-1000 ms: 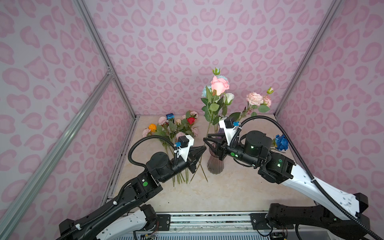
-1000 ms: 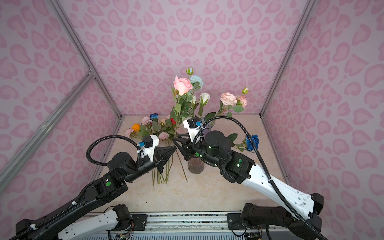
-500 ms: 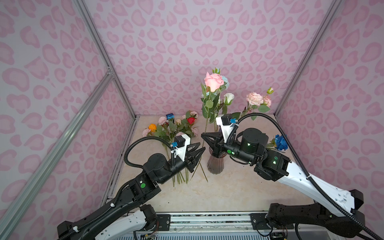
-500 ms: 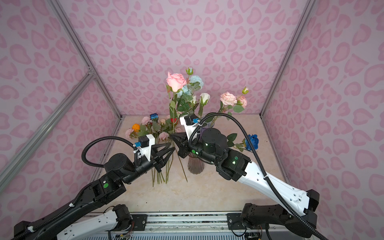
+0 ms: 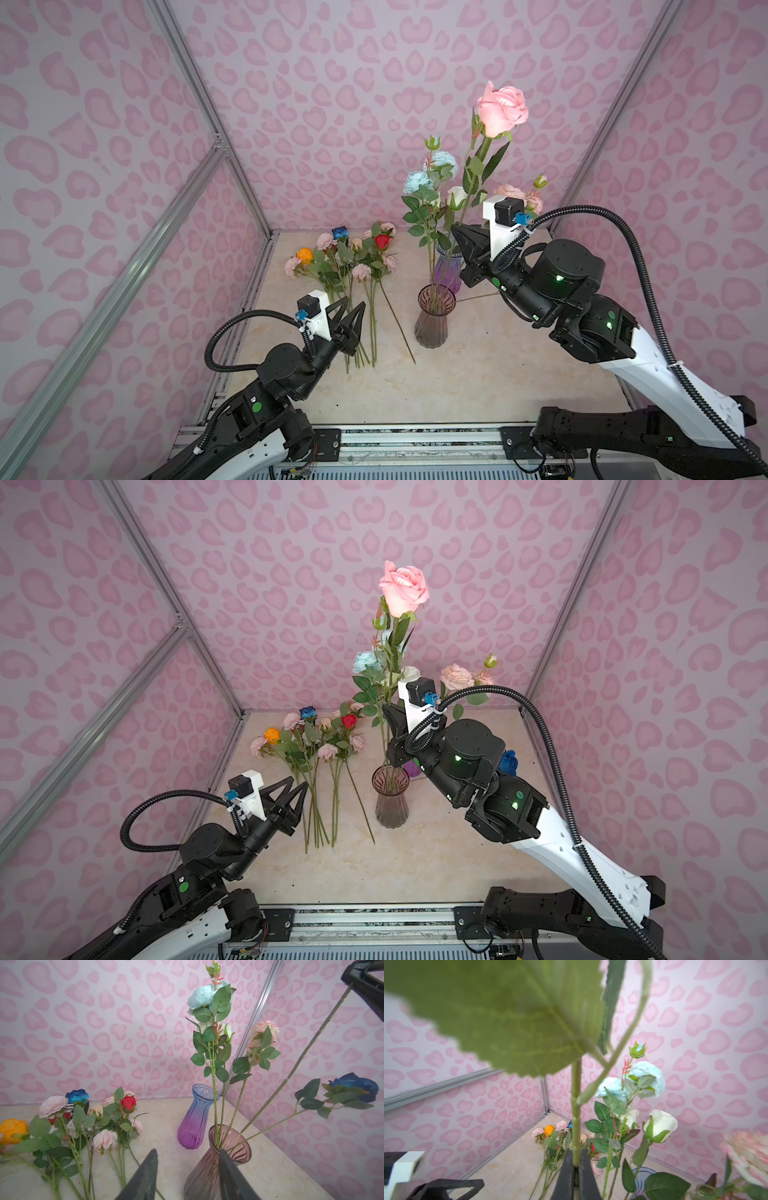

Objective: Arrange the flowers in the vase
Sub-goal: 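Carry the pink rose with right gripper over the mauve vase while left gripper releases, then lower the pink rose stem into the mauve vase with right gripper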

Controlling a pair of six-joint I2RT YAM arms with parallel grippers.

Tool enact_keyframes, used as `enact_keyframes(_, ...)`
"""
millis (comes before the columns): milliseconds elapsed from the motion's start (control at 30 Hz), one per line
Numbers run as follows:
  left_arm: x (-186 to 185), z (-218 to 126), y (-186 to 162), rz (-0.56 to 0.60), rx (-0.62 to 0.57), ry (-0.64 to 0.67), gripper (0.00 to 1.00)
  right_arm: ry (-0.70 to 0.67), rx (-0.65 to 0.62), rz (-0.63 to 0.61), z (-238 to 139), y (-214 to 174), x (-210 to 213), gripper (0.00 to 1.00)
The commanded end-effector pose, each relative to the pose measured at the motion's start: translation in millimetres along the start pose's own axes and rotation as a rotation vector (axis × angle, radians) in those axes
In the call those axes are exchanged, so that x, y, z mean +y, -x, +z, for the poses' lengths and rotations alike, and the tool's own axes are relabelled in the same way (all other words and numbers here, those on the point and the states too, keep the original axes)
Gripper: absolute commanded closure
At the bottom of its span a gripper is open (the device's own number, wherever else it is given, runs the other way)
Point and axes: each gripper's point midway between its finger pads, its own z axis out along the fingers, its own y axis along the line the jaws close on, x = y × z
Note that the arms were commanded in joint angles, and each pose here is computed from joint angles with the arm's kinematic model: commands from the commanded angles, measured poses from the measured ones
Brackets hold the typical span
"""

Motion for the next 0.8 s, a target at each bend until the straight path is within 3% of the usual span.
enact_keyframes(0,13,-3,1,-0.021,-0.015,0.065,0.52,-0.112,0.071,-0.123,9,-19,-18,1.00)
enact_keyframes(767,16,4,-17,-0.019,0.035,0.087,0.52,-0.075,0.320,0.023,41,-165,-27,0.97)
